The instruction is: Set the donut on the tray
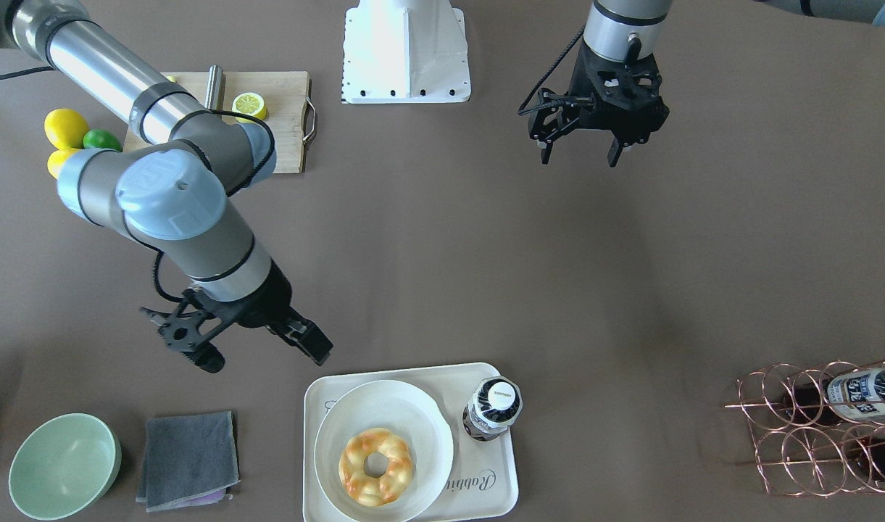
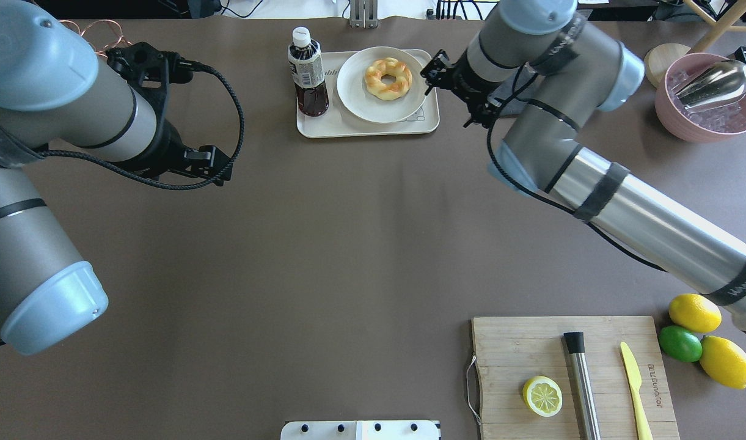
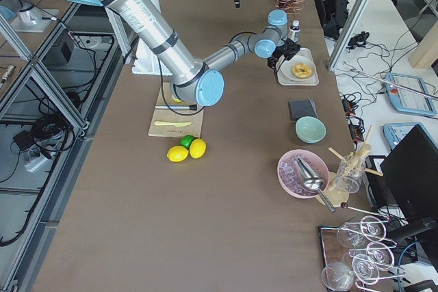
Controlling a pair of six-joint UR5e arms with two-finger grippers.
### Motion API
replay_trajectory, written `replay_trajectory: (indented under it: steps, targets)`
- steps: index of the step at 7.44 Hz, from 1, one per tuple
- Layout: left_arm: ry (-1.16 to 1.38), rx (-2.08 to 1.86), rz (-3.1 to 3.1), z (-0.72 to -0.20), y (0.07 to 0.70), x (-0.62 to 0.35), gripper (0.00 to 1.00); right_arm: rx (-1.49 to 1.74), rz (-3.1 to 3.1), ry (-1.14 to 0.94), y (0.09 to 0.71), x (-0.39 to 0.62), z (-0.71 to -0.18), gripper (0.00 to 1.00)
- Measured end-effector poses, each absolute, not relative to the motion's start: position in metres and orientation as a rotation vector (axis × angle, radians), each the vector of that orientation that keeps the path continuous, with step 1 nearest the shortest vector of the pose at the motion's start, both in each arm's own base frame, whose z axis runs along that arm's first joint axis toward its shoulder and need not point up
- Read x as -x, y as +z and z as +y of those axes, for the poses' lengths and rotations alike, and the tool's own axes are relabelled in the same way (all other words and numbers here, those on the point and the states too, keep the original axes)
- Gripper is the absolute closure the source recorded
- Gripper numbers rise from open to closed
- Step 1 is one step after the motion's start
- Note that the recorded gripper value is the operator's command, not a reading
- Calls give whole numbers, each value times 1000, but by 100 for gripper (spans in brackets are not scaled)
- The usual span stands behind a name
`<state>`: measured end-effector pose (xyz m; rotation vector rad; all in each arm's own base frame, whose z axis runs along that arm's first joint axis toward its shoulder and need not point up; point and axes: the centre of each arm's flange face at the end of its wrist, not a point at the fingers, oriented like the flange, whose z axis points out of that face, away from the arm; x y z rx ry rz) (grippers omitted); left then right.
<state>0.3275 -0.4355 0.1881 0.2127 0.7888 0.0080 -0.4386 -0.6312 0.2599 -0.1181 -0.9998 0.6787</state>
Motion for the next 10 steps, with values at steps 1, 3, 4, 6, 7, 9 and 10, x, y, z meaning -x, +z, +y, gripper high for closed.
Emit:
replay_trajectory:
  steps: [1,3,4,6,7,9,10]
  targets:
    - [54,-213,761,-453,205,-302,3,91,-994,567,294,386,-627,0]
    - [150,-188,740,-491,258,-231,3,14,-974,391,357,277,-622,0]
    - [175,-174,738,-509,287,-194,3,-27,-951,307,390,223,-614,0]
    - [223,-143,744,-528,348,-133,3,-108,-891,145,460,109,-600,0]
    - [243,-138,755,-532,381,-111,3,-134,-854,88,489,54,-593,0]
    - [255,-166,766,-526,446,-82,3,-144,-795,-2,528,-34,-578,0]
    - [266,-175,758,-520,471,-64,3,-138,-778,-36,542,-62,-570,0]
